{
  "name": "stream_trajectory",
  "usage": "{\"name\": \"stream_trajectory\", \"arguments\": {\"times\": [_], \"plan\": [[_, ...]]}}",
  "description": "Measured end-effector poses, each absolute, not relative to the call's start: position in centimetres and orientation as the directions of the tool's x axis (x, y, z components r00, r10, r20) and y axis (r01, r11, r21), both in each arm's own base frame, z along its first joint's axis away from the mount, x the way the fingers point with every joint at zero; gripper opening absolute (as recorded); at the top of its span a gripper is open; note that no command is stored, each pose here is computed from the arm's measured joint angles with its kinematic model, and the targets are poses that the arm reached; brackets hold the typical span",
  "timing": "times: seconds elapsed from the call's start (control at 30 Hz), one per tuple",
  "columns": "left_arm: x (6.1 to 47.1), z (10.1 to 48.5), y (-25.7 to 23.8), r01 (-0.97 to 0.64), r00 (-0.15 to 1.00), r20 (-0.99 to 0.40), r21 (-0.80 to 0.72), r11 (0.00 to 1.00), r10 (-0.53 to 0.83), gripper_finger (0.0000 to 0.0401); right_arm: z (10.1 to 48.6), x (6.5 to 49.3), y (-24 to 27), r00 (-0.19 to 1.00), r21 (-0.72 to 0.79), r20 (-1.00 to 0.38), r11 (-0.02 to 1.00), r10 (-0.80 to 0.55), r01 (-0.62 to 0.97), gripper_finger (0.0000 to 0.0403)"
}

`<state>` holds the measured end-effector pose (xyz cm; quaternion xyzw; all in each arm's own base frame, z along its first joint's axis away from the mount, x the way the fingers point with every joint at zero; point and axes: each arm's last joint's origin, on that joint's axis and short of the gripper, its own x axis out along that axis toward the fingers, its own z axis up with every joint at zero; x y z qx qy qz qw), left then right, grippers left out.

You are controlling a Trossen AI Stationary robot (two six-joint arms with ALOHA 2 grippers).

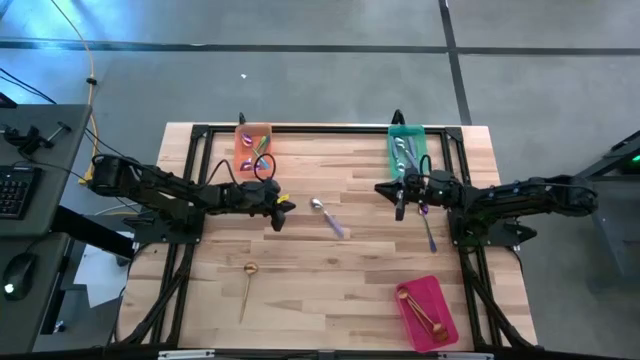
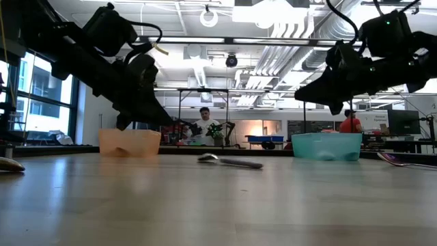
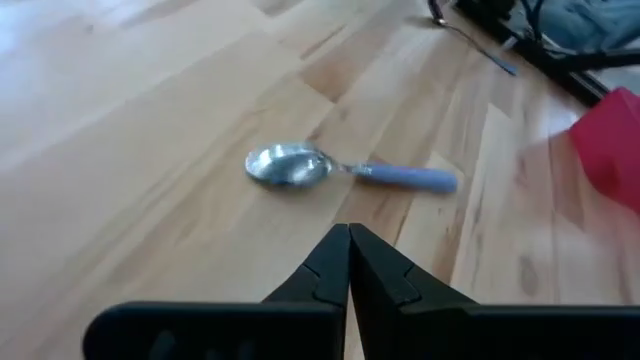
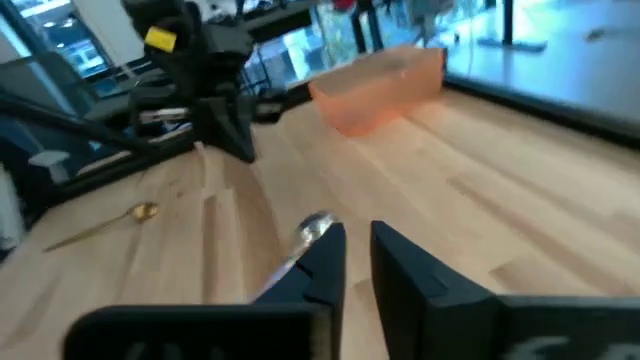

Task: Sort silverware by color (type)
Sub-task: Put the purple spoon into the green bin

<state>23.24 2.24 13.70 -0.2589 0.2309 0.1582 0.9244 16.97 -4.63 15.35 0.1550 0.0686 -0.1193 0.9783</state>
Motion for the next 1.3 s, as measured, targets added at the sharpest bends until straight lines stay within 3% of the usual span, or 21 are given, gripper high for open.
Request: {"name": "stream_trajectory", "arguments": {"times": [0.23,0.43,0.63,0.93,1.3], "plan": [[23.6,14.1,1.8,-0.326,0.874,-0.457,-0.3,0.896,0.165,0.0001,17.1,20.4,-2.6,0.896,0.257,-0.344,0.89,-0.281,0.377,0.0106],[24.5,14.7,1.8,-0.205,0.934,-0.335,-0.225,0.953,0.122,0.0,18.6,24.8,-2.2,0.797,0.248,-0.508,0.83,-0.327,0.499,0.014],[25.6,13.8,2.3,-0.144,0.965,-0.238,-0.119,0.982,0.113,0.0,17.9,29.5,-2.4,0.715,0.229,-0.627,0.805,-0.308,0.547,0.0142],[24.7,11.5,4.2,-0.15,0.983,-0.122,-0.096,0.984,0.138,0.0,15.3,36.0,-2.5,0.627,0.192,-0.749,0.838,-0.212,0.512,0.0142],[23.6,9.8,5.0,-0.204,0.969,-0.157,-0.076,0.976,0.191,0.0,12.0,39.4,-2.8,0.517,0.145,-0.834,0.826,-0.194,0.544,0.0138]]}}
